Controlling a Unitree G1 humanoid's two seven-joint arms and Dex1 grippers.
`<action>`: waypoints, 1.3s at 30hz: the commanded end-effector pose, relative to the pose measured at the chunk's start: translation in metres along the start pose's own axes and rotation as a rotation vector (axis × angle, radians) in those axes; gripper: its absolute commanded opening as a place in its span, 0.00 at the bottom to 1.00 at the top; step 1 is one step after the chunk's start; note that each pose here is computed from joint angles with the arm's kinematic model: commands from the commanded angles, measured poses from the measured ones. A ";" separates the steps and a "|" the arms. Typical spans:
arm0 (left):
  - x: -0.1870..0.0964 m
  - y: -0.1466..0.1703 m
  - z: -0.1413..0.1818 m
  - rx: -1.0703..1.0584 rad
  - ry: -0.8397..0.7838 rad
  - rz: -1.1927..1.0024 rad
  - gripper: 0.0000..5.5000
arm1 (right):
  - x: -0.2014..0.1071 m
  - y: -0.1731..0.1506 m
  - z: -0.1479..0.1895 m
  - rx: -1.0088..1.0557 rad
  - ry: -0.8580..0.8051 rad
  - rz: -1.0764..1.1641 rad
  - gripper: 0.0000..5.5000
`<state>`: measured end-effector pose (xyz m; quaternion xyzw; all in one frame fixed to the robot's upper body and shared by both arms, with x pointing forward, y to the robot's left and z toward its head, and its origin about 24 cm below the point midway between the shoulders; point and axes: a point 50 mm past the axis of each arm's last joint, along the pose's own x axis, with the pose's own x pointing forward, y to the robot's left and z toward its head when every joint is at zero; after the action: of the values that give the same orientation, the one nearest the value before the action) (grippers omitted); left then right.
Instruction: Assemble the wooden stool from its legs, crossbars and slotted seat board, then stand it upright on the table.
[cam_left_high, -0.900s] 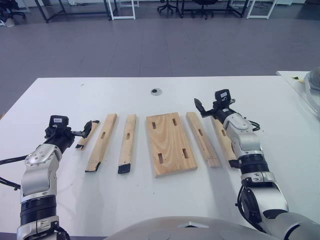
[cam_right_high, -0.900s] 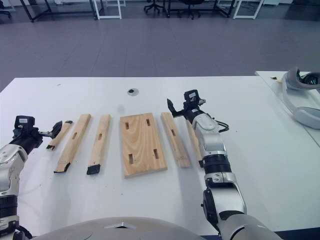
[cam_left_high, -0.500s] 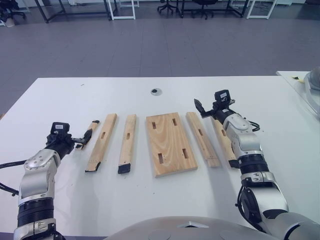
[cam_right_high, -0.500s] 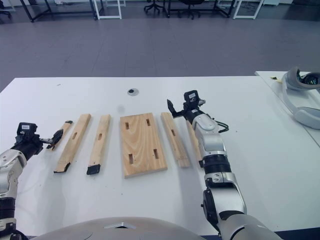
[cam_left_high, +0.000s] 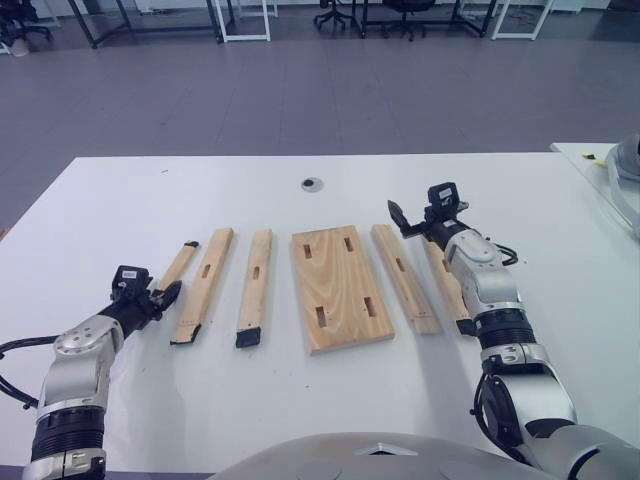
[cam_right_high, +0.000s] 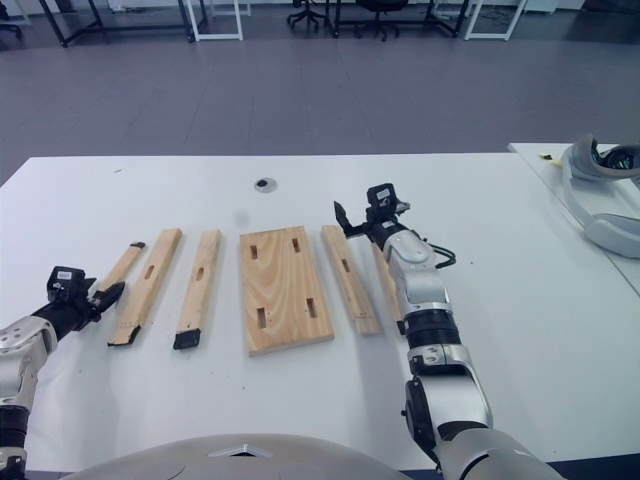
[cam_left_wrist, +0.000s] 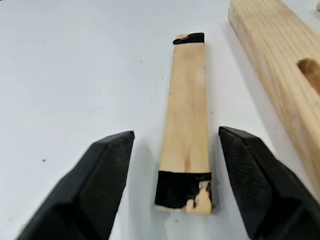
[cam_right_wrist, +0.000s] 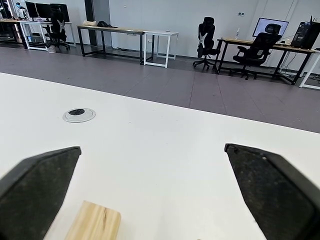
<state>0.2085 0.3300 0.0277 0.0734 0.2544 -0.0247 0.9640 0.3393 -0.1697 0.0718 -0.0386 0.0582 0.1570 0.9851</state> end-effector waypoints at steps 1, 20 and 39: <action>-0.010 0.003 -0.031 -0.013 0.150 0.016 0.45 | 0.005 0.003 0.005 -0.008 -0.013 0.000 0.98; -0.013 -0.103 0.172 0.183 -0.701 -0.283 0.24 | 0.005 0.053 0.083 0.744 -0.273 0.480 0.98; -0.028 -0.179 0.180 0.196 -0.772 -0.571 0.24 | -0.003 0.075 0.127 1.051 -0.323 0.665 0.72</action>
<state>0.2585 0.1266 0.1732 0.0705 -0.1166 -0.3331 0.9330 0.3246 -0.0906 0.1830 0.4940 -0.0014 0.3984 0.7728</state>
